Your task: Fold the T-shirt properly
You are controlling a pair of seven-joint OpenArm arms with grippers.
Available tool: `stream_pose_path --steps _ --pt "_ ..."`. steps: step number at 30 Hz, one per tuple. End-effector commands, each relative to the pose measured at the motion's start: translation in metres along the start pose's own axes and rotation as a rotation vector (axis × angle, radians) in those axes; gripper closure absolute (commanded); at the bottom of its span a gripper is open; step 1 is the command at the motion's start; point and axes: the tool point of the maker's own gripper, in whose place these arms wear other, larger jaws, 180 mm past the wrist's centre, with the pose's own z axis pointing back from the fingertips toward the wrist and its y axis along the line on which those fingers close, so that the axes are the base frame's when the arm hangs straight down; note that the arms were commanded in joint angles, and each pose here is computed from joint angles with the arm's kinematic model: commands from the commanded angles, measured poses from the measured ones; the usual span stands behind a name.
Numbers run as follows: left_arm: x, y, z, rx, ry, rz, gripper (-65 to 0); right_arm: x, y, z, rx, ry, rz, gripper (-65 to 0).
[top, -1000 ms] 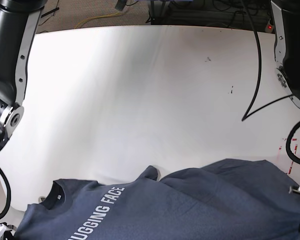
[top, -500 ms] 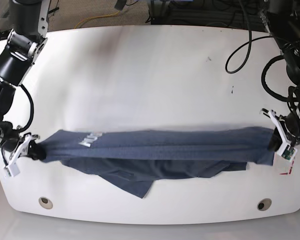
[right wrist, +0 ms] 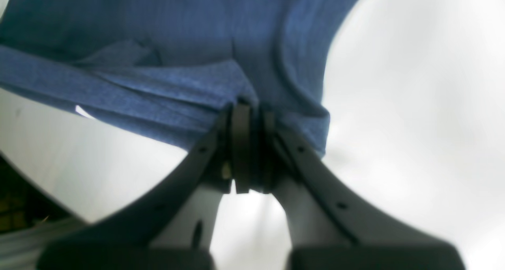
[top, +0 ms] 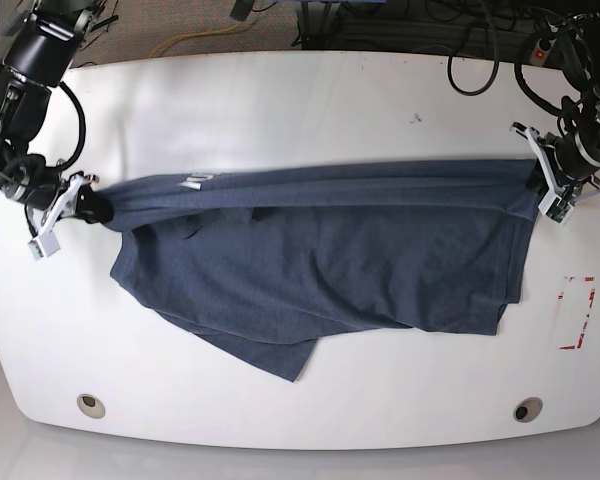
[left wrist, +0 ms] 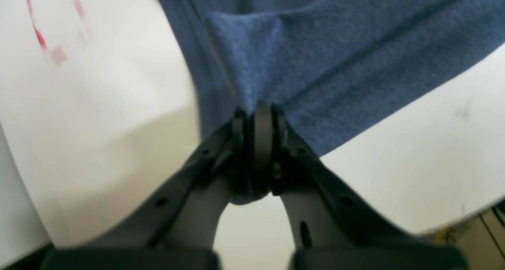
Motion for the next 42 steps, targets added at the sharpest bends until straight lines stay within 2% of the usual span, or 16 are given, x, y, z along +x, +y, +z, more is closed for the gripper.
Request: stream_pose_path --steps 1,10,18,22,30,35,42 --pt "-0.006 0.018 0.009 0.065 0.026 -0.006 0.0 0.009 -0.009 0.013 -0.037 -0.02 0.025 0.0" --pt "-0.042 0.027 -0.004 0.041 0.108 0.094 0.0 -0.014 -0.005 0.01 -0.021 0.028 0.004 0.0" --pt "-0.071 0.012 -0.011 -0.009 0.145 0.131 0.0 -0.076 0.003 0.008 0.0 0.138 -0.074 0.0" --pt "-0.079 0.008 -0.01 -0.012 0.166 0.129 0.0 -0.092 0.009 0.004 0.015 0.16 -0.1 0.0" --pt "-0.093 0.009 -0.014 0.025 0.257 0.065 0.0 -0.097 0.013 0.0 0.024 0.169 -0.108 0.0" --pt "-0.094 0.011 -0.013 0.032 0.261 0.065 0.0 -0.107 0.014 0.004 0.023 0.185 -0.119 0.0" --pt "-0.092 0.011 -0.013 0.034 0.253 0.061 0.0 -0.091 0.029 0.005 0.026 0.144 -0.051 0.0"
